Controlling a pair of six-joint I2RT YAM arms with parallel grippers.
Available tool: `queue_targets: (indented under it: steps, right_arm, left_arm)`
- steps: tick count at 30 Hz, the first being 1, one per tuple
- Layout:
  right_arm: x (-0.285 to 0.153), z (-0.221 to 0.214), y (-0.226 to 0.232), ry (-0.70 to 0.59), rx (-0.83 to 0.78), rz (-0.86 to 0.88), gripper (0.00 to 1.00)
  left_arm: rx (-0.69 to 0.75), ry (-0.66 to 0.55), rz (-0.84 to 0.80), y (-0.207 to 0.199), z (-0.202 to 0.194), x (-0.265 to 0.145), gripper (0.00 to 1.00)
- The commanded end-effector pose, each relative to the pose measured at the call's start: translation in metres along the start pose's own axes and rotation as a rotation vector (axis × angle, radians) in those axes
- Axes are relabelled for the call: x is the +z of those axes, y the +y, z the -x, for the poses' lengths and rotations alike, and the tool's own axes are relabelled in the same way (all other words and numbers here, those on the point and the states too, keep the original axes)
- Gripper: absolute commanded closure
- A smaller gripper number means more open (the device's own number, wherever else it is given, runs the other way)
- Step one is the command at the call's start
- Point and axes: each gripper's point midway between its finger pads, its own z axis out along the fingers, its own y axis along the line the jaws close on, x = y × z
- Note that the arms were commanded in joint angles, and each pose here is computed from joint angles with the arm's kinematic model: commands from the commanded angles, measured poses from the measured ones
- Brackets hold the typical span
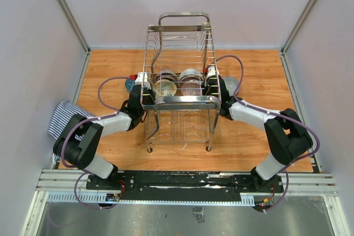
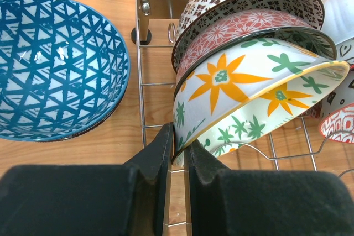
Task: Unload the bowls from the dish rack
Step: Pick up the bowl from the dish rack.
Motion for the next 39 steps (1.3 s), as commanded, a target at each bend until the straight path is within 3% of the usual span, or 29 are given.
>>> queue_targets:
  steps: [1, 39]
  right_arm:
    - [-0.015, 0.049, 0.009, -0.154, 0.068, 0.016, 0.99]
    - [0.015, 0.042, 0.009, -0.323, 0.070, 0.020, 0.99]
  left_arm:
    - [-0.064, -0.143, -0.062, -0.020, 0.046, -0.005, 1.00]
    - [0.033, -0.243, -0.111, -0.031, 0.041, 0.010, 0.99]
